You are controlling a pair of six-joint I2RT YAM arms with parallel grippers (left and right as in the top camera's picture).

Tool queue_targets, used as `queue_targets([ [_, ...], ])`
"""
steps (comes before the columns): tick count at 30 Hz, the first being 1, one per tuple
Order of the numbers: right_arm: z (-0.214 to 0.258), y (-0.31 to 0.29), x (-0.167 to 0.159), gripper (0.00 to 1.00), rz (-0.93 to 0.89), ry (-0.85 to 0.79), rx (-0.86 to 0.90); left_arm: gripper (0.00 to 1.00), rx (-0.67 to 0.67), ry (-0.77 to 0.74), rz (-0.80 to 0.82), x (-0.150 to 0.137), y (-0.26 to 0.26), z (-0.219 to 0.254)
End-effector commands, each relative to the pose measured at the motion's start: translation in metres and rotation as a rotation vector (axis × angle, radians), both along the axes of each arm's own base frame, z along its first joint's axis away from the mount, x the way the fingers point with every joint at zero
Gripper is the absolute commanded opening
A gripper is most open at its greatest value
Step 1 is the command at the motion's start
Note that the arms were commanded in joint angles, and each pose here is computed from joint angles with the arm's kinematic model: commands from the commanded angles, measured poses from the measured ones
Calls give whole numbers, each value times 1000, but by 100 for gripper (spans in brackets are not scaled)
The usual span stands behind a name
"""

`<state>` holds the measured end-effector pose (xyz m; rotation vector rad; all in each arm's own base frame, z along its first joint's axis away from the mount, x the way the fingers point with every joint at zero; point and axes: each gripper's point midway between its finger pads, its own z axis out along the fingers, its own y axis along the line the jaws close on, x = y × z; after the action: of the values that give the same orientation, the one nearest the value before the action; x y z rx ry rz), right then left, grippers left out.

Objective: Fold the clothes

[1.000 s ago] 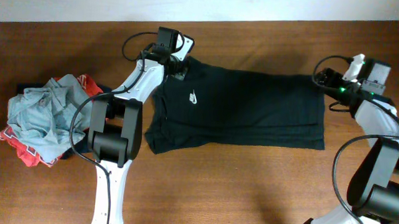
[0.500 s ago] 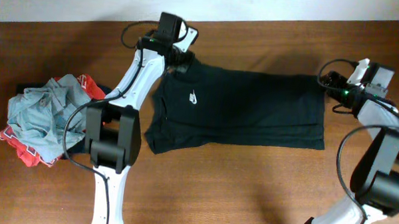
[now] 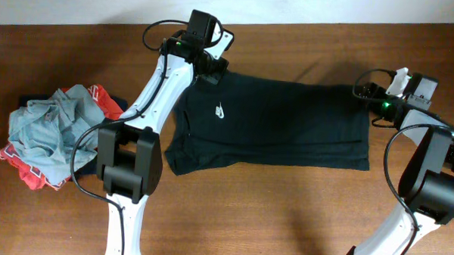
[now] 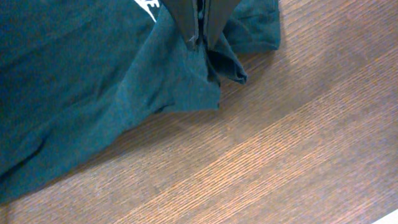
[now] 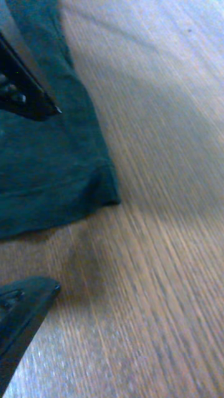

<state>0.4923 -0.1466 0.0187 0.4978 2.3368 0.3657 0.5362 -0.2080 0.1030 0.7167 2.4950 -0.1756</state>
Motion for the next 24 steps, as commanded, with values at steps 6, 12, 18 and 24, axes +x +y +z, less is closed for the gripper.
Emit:
queue_targets([
  [6,-12,17,0,75,104,-9,38,0,4,-24,-5,0,-2,11],
  [12,-7,29,1,60,165,-35,79,0,4,-26,-5,1,-2,12],
  [18,-6,28,2,41,158,-43,74,0,3,-28,-5,1,-2,12],
  [24,-4,25,5,17,124,-45,93,0,4,-27,-5,1,-2,12],
])
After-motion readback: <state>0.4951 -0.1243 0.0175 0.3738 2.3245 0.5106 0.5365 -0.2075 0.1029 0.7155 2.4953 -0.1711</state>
